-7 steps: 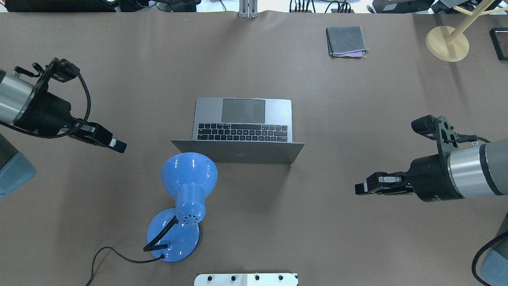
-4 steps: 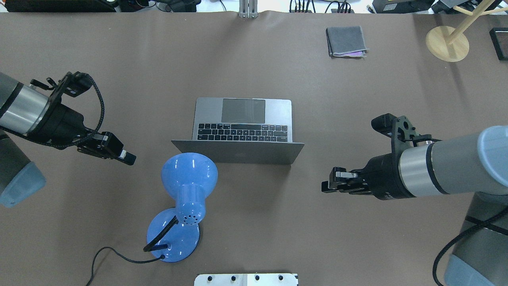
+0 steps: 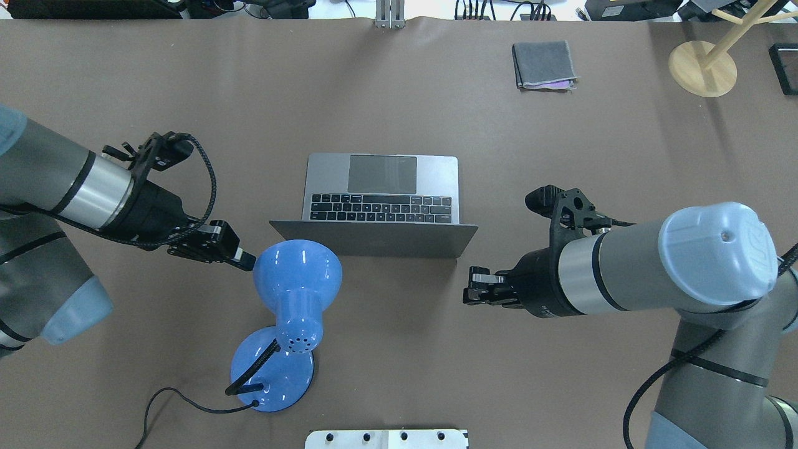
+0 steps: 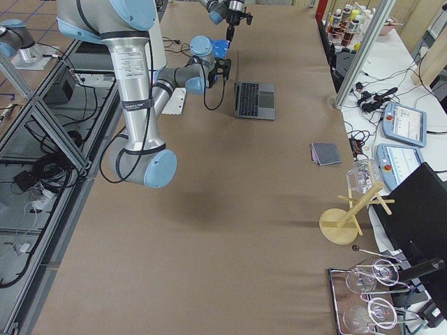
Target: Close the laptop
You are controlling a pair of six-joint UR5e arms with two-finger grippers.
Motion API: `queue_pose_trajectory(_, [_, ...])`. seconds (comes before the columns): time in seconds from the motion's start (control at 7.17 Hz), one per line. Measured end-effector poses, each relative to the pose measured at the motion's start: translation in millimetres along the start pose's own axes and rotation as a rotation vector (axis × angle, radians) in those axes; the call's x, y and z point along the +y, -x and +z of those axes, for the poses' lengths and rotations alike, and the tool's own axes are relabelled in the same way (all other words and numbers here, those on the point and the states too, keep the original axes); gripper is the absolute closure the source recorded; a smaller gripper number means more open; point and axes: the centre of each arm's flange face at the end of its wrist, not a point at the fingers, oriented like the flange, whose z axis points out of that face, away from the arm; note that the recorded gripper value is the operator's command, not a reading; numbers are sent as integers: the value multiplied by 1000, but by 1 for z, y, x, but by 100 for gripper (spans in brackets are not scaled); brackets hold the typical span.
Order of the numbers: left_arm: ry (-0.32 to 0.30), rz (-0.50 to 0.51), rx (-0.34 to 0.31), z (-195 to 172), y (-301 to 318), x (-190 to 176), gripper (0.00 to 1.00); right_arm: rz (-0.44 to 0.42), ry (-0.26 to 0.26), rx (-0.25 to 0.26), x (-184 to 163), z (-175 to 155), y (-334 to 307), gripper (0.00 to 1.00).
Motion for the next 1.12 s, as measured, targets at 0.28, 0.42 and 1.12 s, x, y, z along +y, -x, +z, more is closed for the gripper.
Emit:
queue_pose_trajectory(0.28, [-15,-9,7,22,-15,-3,100,5,-32,12,-21,12,5,100])
queue_pose_trajectory(0.42, [-17,-8,8,26,-20,-6,100,8,-46,12,-31,14,8,100])
queue_pose_trajectory(1.12, [-25,-17,-7,35,-17,-22,100,28,-90,29,-63,17,23,100])
